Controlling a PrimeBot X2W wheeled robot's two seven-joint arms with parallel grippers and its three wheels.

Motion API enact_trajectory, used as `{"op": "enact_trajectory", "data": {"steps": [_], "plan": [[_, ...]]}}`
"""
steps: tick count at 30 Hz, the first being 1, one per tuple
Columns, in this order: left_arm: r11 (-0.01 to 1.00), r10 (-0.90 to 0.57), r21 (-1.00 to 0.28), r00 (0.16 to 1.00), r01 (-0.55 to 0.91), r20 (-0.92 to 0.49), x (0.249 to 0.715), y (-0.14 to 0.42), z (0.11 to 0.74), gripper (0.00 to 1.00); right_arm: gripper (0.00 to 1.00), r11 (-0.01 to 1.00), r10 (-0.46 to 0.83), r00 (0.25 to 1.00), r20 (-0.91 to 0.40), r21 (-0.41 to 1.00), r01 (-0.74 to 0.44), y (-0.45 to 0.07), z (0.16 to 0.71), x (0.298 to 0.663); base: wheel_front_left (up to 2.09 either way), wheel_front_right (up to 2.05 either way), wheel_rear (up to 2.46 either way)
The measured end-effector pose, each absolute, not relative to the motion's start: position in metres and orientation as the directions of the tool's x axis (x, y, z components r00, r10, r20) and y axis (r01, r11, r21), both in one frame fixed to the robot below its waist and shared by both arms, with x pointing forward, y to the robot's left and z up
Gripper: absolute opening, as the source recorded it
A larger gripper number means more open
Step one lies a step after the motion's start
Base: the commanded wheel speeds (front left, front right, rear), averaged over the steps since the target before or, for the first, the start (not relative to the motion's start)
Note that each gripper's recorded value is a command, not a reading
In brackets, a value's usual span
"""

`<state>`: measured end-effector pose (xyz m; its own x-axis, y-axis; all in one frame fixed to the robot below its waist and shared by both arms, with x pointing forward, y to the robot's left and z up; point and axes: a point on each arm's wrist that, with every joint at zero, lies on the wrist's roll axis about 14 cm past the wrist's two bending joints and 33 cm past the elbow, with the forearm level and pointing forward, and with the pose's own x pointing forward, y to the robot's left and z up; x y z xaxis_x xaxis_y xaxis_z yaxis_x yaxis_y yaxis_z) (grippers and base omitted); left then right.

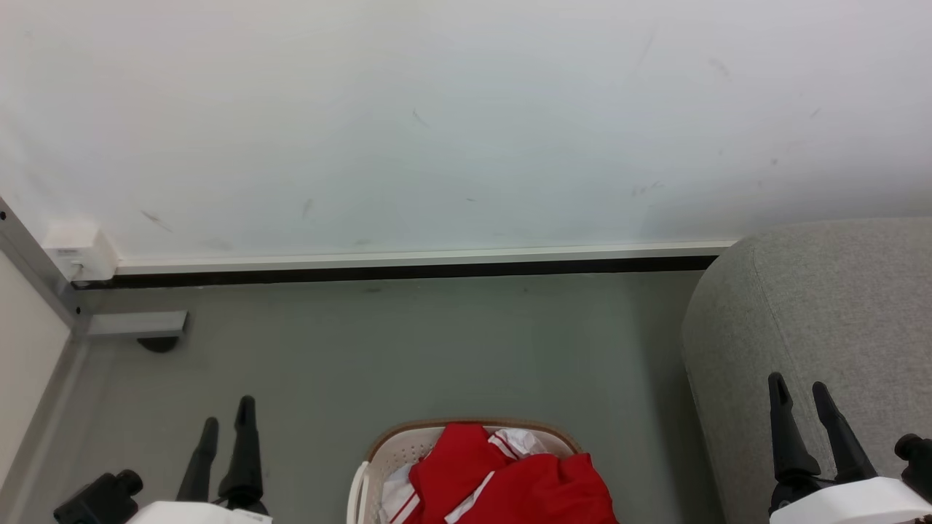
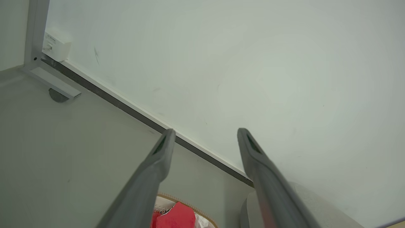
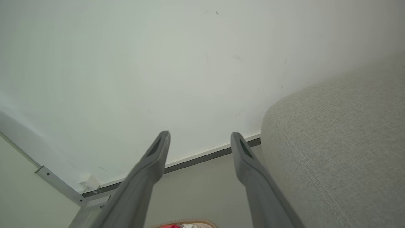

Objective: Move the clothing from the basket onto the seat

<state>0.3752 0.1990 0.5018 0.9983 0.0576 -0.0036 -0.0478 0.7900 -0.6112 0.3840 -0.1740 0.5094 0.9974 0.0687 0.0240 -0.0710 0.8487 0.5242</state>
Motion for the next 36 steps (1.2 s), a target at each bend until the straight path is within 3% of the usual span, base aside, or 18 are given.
{"op": "enact_trajectory", "data": {"steps": [13,36], "plan": [[0.894,0.005,-0.448,1.0,0.004,0.02,0.373,0.19,0.503,1.0,1.0,0.913,0.059,0.998,0.034,0.402,-0.068,-0.177,0.508,0.383,0.0,0.0,0.0],[0.971,-0.058,-0.232,0.998,0.062,0.02,0.367,0.18,0.496,1.0,1.0,0.964,0.053,0.998,0.034,0.26,-0.06,-0.178,0.501,0.381,0.0,0.0,0.0]]}}
